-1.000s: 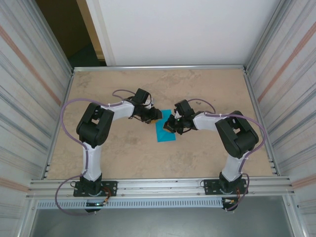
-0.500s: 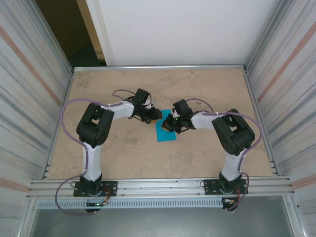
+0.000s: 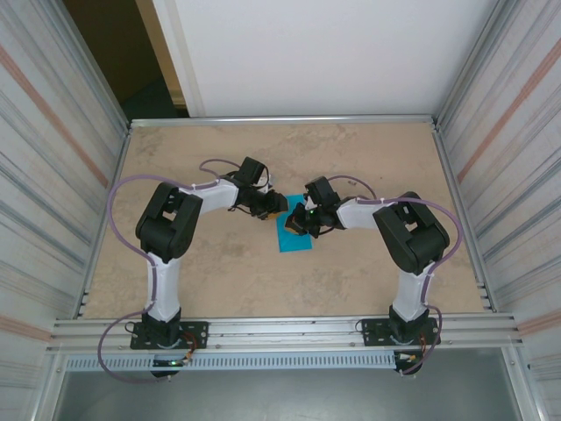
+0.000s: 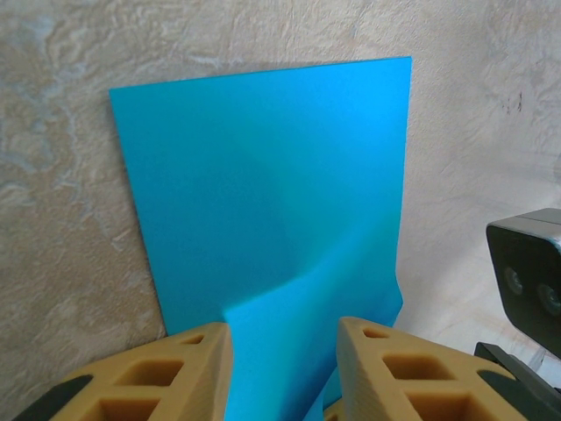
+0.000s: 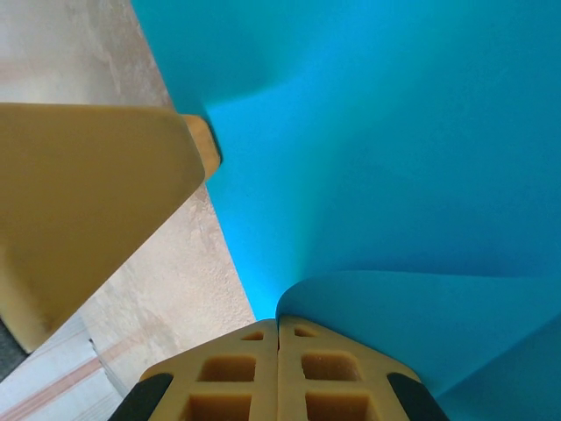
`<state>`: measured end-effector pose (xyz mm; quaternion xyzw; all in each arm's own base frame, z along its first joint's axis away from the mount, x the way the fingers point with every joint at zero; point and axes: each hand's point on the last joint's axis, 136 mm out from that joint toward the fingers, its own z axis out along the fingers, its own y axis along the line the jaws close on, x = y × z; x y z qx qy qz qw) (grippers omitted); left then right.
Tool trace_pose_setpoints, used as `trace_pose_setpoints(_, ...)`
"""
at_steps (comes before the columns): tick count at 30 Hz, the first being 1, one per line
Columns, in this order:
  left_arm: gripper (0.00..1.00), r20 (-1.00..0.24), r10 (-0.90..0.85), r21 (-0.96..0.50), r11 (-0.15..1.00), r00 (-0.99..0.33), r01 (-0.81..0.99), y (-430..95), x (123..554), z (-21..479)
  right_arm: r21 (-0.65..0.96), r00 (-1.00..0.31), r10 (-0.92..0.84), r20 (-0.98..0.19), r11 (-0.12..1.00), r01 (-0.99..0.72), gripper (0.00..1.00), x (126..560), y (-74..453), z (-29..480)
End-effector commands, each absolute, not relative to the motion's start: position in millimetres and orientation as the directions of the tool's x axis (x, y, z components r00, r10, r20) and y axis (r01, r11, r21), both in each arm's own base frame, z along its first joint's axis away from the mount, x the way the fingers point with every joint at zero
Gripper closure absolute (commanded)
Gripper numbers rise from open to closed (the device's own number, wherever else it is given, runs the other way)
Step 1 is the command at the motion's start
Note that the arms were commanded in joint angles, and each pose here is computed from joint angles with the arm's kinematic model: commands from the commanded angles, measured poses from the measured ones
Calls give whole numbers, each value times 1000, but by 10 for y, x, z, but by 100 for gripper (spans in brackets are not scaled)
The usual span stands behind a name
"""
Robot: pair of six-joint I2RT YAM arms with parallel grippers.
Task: Fold a paper plane with a square sheet of paper (pick it up from the middle)
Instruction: Fold the triangle a second time at the center of the table.
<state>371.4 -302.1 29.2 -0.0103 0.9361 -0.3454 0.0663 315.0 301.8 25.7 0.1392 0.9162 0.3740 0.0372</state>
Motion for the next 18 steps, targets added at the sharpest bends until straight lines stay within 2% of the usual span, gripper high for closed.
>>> trace_pose_setpoints(1,62,-57,-58,-575,818,-997,-15,-2891,3590,21,701,-961,275,27,680,214,100,3186,3077,267)
trace_pose_setpoints(18,62,-56,-55,-575,818,-997,-13,-2906,3578,23,686,-956,291,35,688,234,100,3206,3059,178)
